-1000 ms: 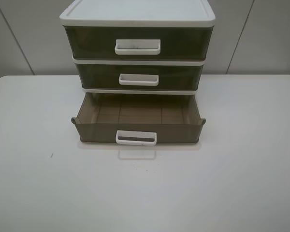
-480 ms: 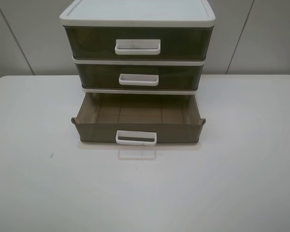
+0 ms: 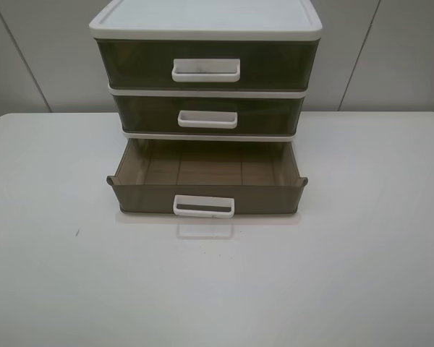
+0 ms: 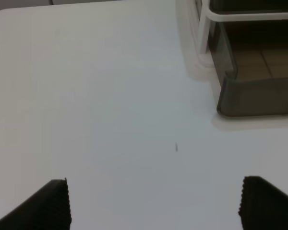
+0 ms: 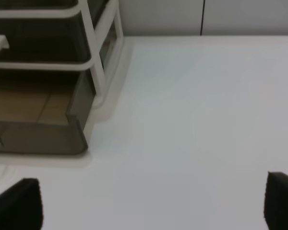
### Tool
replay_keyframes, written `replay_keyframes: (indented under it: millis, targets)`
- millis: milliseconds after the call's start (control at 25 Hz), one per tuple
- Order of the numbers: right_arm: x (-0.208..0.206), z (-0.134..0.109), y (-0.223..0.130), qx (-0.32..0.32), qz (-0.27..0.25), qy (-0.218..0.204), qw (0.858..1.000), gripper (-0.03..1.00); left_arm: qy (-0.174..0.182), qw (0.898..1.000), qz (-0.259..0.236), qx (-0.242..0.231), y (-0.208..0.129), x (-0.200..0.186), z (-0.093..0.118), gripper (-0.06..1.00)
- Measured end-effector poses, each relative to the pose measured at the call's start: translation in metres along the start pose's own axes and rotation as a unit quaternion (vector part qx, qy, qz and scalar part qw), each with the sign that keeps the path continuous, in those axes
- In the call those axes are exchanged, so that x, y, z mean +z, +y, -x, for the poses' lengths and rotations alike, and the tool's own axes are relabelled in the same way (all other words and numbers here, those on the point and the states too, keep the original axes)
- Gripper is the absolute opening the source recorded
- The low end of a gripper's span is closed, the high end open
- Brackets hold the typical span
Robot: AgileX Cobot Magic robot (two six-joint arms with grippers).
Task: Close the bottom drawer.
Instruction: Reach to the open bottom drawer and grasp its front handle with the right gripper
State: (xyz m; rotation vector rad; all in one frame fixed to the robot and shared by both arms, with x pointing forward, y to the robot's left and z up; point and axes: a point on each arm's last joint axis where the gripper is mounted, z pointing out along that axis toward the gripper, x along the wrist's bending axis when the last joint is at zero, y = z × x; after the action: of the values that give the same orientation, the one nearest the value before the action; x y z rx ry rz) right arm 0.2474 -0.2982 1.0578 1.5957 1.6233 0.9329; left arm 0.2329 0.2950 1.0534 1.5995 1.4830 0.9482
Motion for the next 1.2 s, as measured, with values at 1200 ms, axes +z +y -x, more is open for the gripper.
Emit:
replay_keyframes:
  millis: [1200]
  targets:
    - [0.187,-0.182,0.020,-0.111,-0.046,0.309,0.943,0.80,0.000,1.000,0.000,0.000,0.000,0.000,0.000,0.72]
